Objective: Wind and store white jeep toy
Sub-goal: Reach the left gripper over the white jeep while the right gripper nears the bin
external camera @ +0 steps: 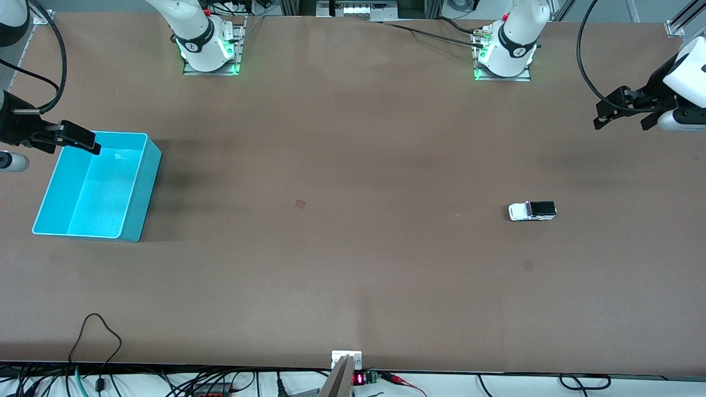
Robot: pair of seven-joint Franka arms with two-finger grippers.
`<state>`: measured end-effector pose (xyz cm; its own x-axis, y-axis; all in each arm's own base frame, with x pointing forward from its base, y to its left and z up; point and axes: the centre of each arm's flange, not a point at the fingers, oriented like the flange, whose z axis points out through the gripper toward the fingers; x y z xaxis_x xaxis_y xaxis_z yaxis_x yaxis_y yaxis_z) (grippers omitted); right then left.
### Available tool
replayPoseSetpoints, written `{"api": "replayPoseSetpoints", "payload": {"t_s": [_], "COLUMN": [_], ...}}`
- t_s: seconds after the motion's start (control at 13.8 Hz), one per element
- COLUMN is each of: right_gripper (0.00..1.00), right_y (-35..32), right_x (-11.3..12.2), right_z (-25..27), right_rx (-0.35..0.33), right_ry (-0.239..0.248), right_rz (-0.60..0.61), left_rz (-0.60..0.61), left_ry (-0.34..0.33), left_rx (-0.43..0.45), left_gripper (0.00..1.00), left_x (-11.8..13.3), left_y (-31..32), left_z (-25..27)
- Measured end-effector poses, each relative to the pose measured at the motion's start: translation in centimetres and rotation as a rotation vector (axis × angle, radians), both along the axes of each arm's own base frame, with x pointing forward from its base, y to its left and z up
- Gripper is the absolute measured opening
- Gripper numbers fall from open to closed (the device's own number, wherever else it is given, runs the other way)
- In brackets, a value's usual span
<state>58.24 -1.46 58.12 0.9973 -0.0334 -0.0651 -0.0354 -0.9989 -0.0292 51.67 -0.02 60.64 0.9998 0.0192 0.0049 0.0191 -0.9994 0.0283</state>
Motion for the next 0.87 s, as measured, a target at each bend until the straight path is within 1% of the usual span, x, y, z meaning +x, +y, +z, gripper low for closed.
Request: {"api": "replayPoseSetpoints", "payload": {"t_s": [0.36, 0.51, 0.73, 0.87], "right_gripper": [1.00, 1.00, 1.00, 1.00], "right_y": [0.0, 0.0, 0.0, 0.1], "right_x": [0.0, 0.0, 0.0, 0.1], "right_z": [0.0, 0.0, 0.0, -0.4], "right_rx": [0.000, 0.000, 0.000, 0.000], "right_ry": [0.000, 0.000, 0.001, 0.006], "right_rz": [0.000, 0.000, 0.002, 0.004], "left_rz": [0.003, 0.004, -0.006, -0.054], "left_ry": [0.008, 0.028, 0.043, 0.087], "left_rx": [0.000, 0.000, -0.002, -0.007], "left_gripper": [1.00, 1.00, 1.00, 1.00], "left_x": [-0.1, 0.0, 1.6, 2.8], "left_y": [0.2, 0.2, 0.1, 0.0], "left_z": [-0.3, -1.4, -6.8, -11.6]}}
